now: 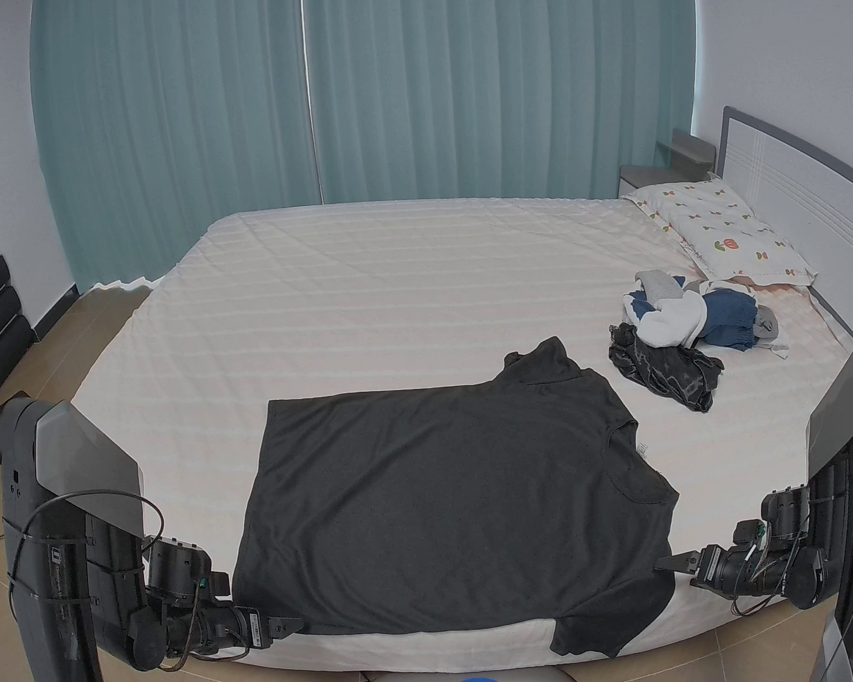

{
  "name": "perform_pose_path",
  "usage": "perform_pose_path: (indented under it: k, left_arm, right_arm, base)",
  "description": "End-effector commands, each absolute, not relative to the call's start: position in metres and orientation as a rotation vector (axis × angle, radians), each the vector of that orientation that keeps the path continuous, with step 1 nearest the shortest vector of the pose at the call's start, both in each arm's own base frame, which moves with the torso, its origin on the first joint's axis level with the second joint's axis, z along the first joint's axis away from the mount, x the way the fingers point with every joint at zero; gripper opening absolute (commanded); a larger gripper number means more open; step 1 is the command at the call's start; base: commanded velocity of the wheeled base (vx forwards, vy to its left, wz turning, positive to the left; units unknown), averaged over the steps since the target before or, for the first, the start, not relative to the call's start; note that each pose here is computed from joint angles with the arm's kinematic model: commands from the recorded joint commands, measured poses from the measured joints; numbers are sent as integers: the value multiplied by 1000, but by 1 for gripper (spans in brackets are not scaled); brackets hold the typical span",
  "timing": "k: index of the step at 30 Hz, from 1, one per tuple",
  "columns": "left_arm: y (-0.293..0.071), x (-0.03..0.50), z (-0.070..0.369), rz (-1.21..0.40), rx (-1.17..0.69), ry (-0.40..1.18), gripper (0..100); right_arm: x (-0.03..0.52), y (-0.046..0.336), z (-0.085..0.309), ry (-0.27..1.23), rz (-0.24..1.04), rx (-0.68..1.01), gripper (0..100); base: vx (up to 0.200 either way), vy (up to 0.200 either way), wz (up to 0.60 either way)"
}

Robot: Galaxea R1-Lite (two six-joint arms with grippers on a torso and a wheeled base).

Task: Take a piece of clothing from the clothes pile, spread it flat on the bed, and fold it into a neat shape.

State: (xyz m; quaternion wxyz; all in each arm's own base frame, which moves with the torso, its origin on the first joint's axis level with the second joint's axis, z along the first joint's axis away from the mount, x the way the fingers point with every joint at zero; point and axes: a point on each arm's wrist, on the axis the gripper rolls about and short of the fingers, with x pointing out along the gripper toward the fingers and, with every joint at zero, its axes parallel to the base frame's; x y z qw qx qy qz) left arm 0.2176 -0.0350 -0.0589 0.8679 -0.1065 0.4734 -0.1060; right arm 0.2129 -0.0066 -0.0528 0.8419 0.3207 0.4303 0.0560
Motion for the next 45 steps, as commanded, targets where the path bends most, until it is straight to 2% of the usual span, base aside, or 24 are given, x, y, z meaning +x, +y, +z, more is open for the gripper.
perform_pose_path:
  k: [1, 3, 4, 12, 22, 26, 32, 39, 45]
  left_arm:
    - [-35, 216, -61, -221, -224, 1004, 100]
    - [-35, 216, -61, -219, -224, 1007, 100]
    - [-34, 216, -61, -218, -227, 1005, 0]
    - [-27, 212, -56, -184, -257, 1003, 0]
    - [-23, 211, -49, -131, -380, 981, 0]
    - [-25, 213, -45, -107, -452, 952, 0]
    - [-26, 216, -42, -84, -533, 918, 0]
    - [-26, 216, -41, -75, -576, 910, 0]
    - [-26, 216, -40, -82, -579, 912, 0]
  right_arm:
    - [213, -6, -52, 902, 122, 676, 100]
    - [213, -6, -52, 902, 122, 676, 100]
    - [213, -6, -52, 902, 122, 676, 100]
    - [213, -7, -52, 902, 121, 677, 100]
    - [216, -7, -53, 888, 120, 663, 100]
    - [229, -4, -51, 840, 145, 654, 100]
    - [252, 22, -44, 751, 215, 565, 100]
    - [253, 27, -44, 752, 229, 556, 100]
    - [257, 23, -60, 778, 205, 561, 100]
  base:
    - [0, 0, 0]
    - [0, 0, 0]
    - [0, 0, 0]
    - [0, 0, 0]
    - [0, 0, 0]
    - [0, 0, 0]
    - [0, 0, 0]
    - [0, 0, 0]
    - [0, 0, 0]
